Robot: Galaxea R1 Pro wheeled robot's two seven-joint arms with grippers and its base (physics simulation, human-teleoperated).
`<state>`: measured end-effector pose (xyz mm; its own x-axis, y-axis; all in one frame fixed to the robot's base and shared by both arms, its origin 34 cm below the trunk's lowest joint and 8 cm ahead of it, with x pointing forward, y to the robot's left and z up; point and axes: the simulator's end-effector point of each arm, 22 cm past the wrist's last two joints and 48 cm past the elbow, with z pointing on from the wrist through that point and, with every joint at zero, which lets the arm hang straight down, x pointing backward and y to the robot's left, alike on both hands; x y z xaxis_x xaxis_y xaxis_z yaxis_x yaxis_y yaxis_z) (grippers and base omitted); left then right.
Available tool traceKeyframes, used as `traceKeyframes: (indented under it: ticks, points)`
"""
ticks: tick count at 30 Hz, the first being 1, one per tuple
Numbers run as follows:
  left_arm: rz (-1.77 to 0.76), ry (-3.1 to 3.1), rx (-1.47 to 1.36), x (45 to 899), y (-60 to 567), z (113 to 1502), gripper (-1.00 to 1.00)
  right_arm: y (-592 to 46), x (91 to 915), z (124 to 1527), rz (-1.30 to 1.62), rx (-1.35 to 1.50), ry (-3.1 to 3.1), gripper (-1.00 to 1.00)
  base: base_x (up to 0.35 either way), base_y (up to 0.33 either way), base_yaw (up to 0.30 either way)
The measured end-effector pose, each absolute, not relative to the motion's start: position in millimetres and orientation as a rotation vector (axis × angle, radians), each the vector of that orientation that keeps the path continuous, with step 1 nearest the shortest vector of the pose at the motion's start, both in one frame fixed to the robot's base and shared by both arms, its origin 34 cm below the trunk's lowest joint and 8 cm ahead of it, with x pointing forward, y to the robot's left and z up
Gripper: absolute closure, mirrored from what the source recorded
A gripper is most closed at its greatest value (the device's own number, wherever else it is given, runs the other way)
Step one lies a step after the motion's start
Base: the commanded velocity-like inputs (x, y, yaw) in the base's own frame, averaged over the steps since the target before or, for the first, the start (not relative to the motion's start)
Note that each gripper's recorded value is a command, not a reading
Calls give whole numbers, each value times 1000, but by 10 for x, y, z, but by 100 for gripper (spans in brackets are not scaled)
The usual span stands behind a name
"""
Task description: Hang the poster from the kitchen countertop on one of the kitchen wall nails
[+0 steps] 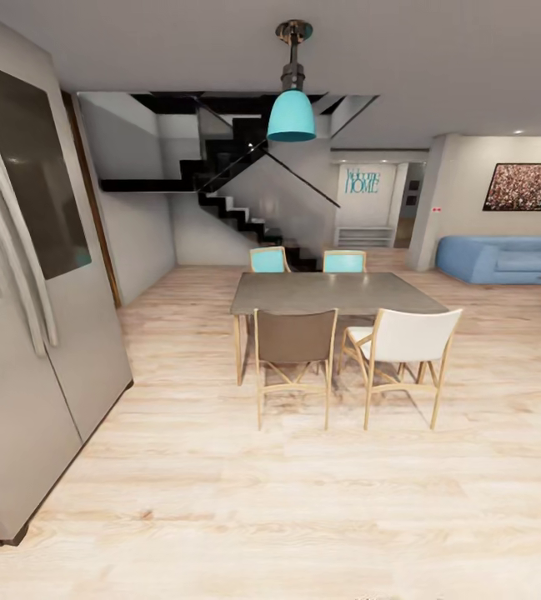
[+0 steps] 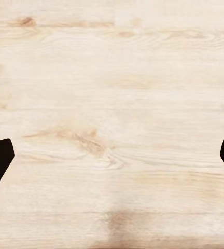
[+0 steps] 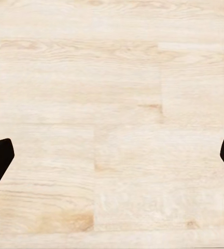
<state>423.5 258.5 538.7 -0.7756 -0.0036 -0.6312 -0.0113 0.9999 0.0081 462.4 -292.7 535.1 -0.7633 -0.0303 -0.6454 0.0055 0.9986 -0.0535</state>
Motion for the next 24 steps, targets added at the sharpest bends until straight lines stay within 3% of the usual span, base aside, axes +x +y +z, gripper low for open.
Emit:
traceKeyframes:
  ticks: [24]
  points:
    - [14, 2453, -9, 4237, 2582, 5401, -100, -2932, 4680, 5415, -68, -12, 2419, -100, 0, 0, -265]
